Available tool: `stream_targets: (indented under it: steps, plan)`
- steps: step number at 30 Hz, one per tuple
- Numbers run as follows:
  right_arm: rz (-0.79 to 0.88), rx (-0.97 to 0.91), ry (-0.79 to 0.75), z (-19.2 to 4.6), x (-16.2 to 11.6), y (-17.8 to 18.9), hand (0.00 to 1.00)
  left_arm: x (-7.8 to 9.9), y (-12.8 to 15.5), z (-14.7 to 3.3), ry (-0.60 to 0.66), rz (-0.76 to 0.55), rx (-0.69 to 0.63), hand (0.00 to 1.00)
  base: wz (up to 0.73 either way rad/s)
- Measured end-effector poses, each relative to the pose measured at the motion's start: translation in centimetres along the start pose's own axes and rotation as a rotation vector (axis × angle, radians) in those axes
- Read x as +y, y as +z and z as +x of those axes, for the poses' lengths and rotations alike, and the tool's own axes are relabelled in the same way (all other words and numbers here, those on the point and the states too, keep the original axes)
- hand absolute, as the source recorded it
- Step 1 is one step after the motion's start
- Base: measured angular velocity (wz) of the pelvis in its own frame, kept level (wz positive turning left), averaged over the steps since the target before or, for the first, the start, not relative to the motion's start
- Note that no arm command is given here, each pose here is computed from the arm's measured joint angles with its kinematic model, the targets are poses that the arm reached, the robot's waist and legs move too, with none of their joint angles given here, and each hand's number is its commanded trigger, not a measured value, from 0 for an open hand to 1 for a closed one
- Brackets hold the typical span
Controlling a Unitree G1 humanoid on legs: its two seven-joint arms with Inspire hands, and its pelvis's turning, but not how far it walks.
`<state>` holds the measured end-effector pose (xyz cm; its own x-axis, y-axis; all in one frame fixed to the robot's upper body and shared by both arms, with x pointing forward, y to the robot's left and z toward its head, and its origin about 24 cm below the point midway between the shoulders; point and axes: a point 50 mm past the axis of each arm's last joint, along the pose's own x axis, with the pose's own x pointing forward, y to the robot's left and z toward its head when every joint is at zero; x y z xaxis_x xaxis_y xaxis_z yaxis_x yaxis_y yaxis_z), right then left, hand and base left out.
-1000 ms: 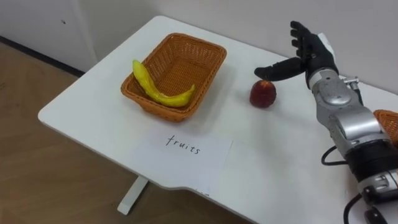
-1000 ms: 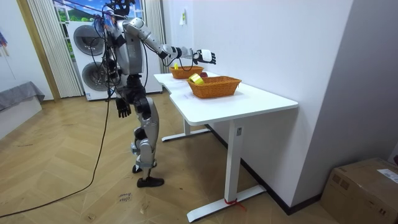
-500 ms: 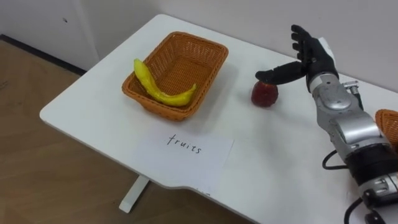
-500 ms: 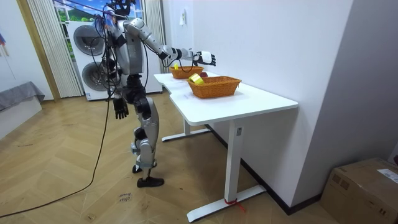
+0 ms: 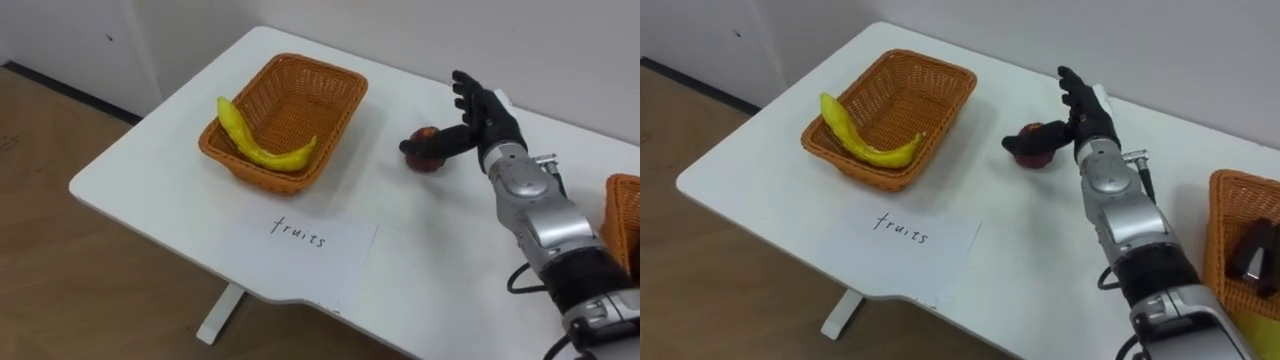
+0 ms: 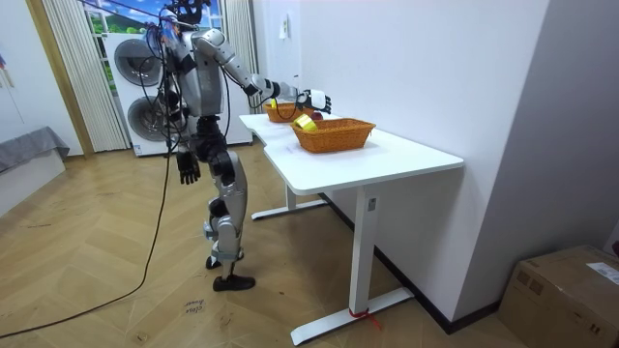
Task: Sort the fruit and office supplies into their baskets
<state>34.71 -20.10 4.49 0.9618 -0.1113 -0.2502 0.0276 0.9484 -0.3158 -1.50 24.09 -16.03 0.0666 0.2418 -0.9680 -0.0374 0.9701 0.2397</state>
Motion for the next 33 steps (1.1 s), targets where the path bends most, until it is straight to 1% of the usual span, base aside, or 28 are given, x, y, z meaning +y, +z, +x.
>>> stream_targets:
  steps: [6,13,18,26,33]
  plan:
    - [-0.007,0.053,0.012,-0.1,-0.1,-1.4,0.0,-0.6,-0.2,0.0,-0.014,-0.007,0.009,0.0,0.0]
    - [-0.007,0.058,0.029,-0.1,0.0,-1.6,0.0,-1.2,-0.4,0.0,-0.033,-0.013,0.027,0.0,0.0]
    - [-0.021,0.085,0.027,-0.2,-0.1,-2.3,0.0,-1.3,-0.6,-0.1,-0.052,-0.014,0.03,0.0,0.0]
    - [-0.077,0.08,0.048,-0.2,-0.3,-2.3,0.0,-1.2,-1.0,-0.1,-0.083,-0.014,0.039,0.0,0.01]
    - [-0.087,0.08,0.048,-0.2,-0.3,-2.3,0.0,-1.1,-1.4,-0.2,-0.083,-0.012,0.046,0.0,0.01]
